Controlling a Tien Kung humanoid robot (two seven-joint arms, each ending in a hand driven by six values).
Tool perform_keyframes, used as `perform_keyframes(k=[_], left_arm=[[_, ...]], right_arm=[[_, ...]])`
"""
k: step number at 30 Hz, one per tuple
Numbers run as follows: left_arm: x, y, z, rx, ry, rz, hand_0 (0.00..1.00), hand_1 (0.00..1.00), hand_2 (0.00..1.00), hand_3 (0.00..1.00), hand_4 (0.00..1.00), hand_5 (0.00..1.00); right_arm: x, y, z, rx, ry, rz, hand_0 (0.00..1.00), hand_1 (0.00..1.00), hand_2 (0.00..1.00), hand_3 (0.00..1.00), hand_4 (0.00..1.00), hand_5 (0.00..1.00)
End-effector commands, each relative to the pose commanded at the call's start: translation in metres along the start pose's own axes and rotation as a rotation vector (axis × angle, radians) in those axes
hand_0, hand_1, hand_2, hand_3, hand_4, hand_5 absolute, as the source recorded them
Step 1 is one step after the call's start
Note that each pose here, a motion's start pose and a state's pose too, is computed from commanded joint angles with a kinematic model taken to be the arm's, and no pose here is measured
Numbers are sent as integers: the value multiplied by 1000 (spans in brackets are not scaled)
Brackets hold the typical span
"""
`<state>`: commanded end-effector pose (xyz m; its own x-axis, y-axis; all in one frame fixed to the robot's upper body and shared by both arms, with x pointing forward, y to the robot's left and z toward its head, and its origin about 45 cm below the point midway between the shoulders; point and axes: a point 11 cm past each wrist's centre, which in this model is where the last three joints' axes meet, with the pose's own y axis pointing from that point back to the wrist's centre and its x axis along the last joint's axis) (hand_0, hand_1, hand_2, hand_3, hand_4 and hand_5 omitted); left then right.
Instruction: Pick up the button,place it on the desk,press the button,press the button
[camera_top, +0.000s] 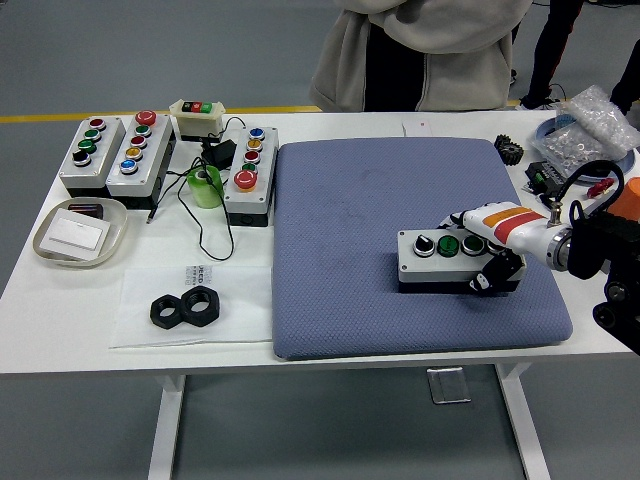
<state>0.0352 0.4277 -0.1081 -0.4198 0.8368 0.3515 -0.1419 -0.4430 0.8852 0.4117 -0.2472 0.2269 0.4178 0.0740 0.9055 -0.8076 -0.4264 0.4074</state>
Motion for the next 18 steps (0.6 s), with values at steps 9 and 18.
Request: perform_keyframes(k=[9, 18], left_arm=[[-1, 0, 0, 1, 1, -1, 695, 831, 893, 825, 642, 998], [-1, 0, 0, 1, 1, -1, 697, 831, 893, 825, 642, 998]], right_arm=[[-4, -3, -2, 14, 19, -12, 909, 663, 617, 819, 890, 47], [1, -6, -5, 12, 150, 10, 900, 658, 615, 817, 883, 30]])
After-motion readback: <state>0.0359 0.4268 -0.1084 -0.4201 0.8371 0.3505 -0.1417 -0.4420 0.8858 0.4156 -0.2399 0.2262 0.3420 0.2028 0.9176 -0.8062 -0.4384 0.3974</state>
